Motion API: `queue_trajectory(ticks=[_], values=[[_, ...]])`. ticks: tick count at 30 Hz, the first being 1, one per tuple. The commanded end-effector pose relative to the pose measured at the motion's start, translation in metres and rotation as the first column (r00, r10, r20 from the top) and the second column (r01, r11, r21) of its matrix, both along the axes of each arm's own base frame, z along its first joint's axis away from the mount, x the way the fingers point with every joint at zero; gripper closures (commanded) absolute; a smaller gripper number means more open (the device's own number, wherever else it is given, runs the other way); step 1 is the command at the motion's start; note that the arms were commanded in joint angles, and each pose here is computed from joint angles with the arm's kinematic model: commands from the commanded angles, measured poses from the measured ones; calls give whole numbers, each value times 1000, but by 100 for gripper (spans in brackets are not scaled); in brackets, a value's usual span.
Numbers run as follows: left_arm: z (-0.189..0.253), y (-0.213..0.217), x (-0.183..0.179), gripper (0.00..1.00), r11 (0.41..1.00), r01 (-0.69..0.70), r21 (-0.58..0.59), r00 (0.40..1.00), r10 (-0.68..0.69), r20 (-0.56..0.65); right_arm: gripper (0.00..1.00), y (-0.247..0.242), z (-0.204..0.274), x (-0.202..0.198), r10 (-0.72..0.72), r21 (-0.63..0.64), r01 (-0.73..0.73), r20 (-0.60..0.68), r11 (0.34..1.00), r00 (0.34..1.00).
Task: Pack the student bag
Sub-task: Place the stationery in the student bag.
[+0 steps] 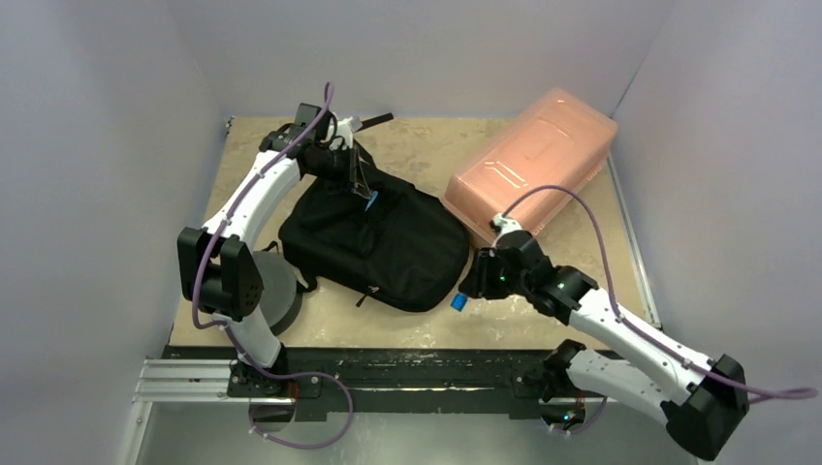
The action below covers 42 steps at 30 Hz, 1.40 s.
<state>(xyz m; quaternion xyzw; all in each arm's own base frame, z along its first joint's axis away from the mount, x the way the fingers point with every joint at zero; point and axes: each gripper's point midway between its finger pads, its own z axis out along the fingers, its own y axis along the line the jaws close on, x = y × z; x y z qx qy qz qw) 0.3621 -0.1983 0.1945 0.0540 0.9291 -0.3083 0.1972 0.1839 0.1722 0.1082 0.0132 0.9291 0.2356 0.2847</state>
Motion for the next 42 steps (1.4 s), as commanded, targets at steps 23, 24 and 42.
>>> queue_trajectory(ticks=[23,24,42], values=[[59,-17,-13,100,991,68,-116,988,-51,144,100,215,140,199,-90,335,-164,629,928,772],[60,-18,-13,100,990,70,-119,988,-52,143,100,221,141,199,-79,344,-195,642,919,763],[62,-18,-14,100,989,70,-127,988,-52,142,52,264,81,180,116,275,-395,676,877,728]])
